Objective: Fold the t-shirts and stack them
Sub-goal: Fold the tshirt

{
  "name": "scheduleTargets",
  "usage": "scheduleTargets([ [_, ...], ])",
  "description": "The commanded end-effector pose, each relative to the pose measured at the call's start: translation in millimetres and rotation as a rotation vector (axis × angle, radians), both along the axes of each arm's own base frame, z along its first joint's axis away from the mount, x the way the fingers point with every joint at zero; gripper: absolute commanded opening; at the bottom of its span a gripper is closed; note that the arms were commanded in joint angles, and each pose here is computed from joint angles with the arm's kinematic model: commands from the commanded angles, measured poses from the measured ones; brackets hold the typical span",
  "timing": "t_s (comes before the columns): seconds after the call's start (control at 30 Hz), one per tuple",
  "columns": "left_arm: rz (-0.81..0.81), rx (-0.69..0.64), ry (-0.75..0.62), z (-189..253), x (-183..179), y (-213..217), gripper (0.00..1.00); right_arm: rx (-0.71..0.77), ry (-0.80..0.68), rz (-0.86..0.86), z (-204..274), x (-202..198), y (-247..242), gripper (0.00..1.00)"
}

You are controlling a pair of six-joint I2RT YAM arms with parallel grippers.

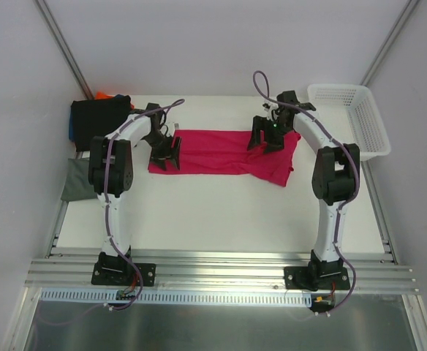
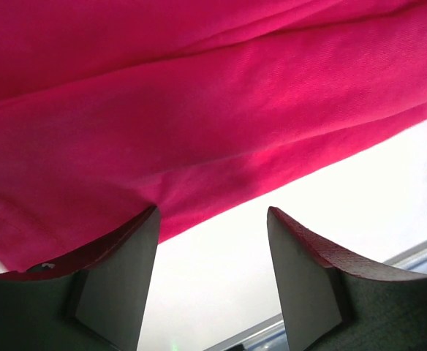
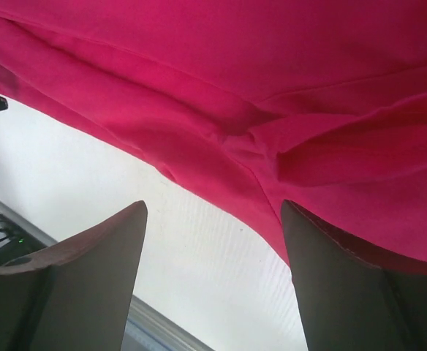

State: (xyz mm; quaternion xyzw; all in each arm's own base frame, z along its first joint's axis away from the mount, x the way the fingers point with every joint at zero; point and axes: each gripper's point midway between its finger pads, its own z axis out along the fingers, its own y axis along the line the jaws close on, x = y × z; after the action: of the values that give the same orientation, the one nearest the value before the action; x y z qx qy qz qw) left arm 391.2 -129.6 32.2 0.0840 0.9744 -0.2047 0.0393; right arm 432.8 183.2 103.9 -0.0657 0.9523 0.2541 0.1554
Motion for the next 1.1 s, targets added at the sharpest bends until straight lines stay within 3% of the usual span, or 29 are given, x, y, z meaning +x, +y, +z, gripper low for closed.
scheduleTargets([
  [0.0,-0.025,0.076,-0.068,26,-4,19,0.61,0.12,0.055,-0.038,8,5,10,0.77],
  [0.27,-0.037,0.121,-0.061,22,-9,28,0.63,0.144,0.108,-0.125,-19,32,-8,0.77],
  [0.53,-0.062,0.158,-0.044,14,-19,32,0.63,0.165,0.012,-0.188,-21,86,-23,0.78],
  [0.73,-0.069,0.17,-0.024,11,-28,35,0.64,0.188,-0.043,-0.181,-13,105,-13,0.78],
  [0.93,-0.092,0.184,-0.174,55,-1,37,0.65,0.199,-0.132,-0.171,45,95,-26,0.78],
  [1.07,-0.103,0.189,-0.232,67,16,37,0.66,0.21,-0.131,-0.173,71,65,-32,0.78],
])
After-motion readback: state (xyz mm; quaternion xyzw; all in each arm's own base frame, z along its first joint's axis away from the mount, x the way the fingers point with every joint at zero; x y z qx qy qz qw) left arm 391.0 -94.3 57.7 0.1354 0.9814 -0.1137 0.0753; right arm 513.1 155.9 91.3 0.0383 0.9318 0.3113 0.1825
